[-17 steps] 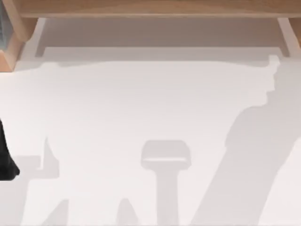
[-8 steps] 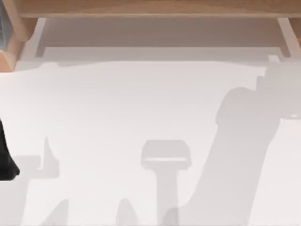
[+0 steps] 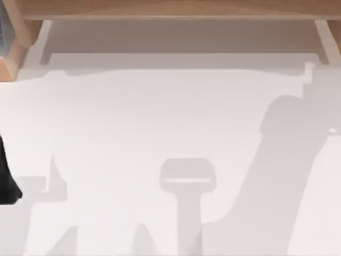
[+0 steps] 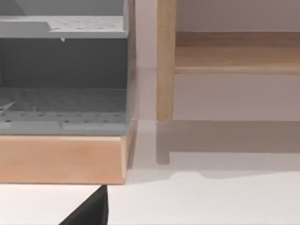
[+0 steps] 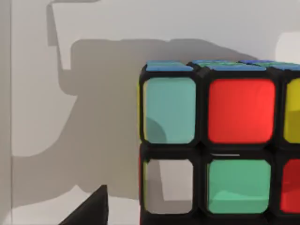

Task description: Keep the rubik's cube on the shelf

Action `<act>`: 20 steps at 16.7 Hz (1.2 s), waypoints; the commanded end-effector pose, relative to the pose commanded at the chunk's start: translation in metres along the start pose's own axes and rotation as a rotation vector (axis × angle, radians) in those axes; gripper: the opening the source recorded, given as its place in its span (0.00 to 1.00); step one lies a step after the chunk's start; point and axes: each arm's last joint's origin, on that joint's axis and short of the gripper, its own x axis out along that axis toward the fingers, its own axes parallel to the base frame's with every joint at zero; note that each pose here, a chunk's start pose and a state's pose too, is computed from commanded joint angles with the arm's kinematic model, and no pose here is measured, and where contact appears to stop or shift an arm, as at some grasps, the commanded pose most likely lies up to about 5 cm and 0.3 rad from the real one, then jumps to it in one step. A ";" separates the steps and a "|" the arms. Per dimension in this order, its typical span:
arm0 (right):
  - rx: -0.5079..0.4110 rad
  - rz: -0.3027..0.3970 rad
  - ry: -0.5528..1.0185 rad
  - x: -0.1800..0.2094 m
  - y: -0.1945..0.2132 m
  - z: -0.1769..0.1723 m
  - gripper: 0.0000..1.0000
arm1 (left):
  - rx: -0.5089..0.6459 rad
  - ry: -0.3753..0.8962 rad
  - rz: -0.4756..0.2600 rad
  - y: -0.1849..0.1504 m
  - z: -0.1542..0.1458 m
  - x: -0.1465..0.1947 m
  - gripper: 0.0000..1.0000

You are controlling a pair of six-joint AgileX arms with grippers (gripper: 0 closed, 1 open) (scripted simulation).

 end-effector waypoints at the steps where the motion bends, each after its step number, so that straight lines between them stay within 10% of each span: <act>1: 0.000 0.000 -0.001 0.011 0.000 0.001 1.00 | 0.000 0.000 0.000 0.000 0.000 0.000 1.00; 7: 0.000 0.000 0.001 0.027 0.001 0.003 1.00 | 0.000 0.000 0.000 0.000 0.000 0.000 1.00; 20: 0.000 0.000 0.001 0.027 0.001 0.003 0.02 | 0.000 0.000 0.000 0.000 0.000 0.000 1.00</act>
